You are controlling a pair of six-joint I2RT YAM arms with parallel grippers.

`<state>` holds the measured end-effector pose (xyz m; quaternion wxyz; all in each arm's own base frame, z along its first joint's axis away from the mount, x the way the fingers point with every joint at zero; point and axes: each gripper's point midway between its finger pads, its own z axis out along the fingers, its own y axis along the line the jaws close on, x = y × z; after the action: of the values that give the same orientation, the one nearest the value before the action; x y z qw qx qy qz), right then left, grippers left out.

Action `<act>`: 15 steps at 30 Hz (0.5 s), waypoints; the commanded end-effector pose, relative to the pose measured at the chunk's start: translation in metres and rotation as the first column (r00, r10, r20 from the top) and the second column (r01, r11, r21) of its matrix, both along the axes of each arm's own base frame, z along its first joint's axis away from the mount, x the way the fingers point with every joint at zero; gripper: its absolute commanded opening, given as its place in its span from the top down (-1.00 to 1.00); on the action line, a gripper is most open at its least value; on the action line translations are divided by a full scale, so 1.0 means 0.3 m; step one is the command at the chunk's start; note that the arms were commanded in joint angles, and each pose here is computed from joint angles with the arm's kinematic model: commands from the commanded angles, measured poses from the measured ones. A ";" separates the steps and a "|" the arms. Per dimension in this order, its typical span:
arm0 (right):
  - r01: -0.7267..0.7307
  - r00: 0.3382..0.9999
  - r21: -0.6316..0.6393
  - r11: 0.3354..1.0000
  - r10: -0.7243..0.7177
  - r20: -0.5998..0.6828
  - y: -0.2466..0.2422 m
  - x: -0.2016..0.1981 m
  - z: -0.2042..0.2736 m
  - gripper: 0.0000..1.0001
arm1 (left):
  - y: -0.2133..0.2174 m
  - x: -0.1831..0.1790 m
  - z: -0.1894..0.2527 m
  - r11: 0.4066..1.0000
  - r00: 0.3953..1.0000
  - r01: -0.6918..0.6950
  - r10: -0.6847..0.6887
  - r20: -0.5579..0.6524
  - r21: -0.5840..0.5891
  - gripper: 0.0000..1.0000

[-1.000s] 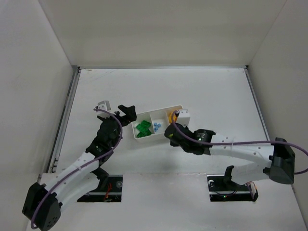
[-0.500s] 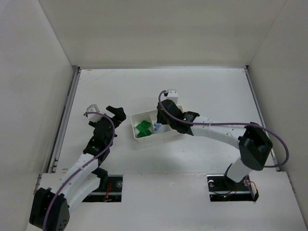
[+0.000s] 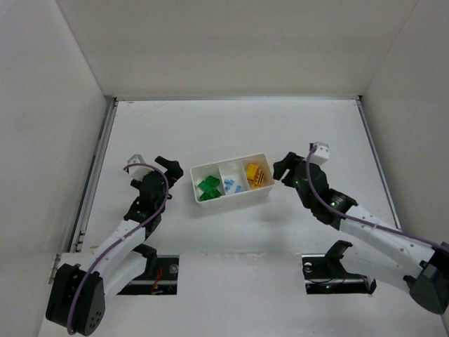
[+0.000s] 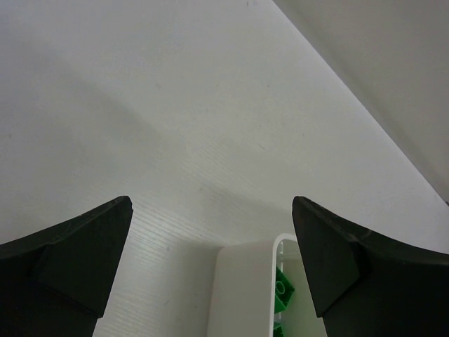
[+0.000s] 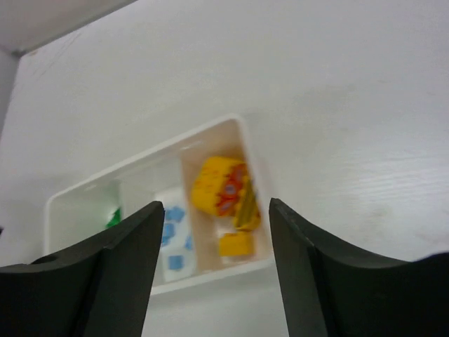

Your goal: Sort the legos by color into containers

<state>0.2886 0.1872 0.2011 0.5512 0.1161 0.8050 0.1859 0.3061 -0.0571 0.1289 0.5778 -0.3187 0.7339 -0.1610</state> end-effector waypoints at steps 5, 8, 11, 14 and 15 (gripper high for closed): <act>0.257 0.965 0.098 0.961 -0.261 0.023 -0.284 -0.004 -0.097 -1.00 | -0.009 0.019 -0.026 1.000 0.998 -0.007 0.007 -0.063 0.000 -1.00; 0.317 0.948 0.072 0.946 -0.318 -0.004 -0.343 -0.009 -0.144 -1.00 | -0.012 0.017 -0.042 1.000 0.994 -0.005 0.006 -0.107 0.014 -1.00; 0.344 0.939 0.043 0.938 -0.342 -0.043 -0.369 -0.019 -0.193 -1.00 | -0.011 0.002 -0.073 1.000 0.991 -0.005 0.006 -0.133 0.012 -1.00; 0.369 0.929 0.034 0.929 -0.367 -0.055 -0.396 -0.022 -0.224 -1.00 | 0.008 -0.014 -0.095 1.000 0.991 -0.021 0.022 -0.133 0.012 -1.00; 0.388 0.921 0.024 0.922 -0.386 -0.062 -0.416 -0.023 -0.240 -1.00 | 0.013 -0.017 -0.095 1.000 0.991 -0.025 0.026 -0.128 0.011 -1.00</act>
<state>0.2809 0.0762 0.1349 0.5491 0.2618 0.7873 0.1008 0.3019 -0.0579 0.0954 0.5268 -0.3162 0.7792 -0.1238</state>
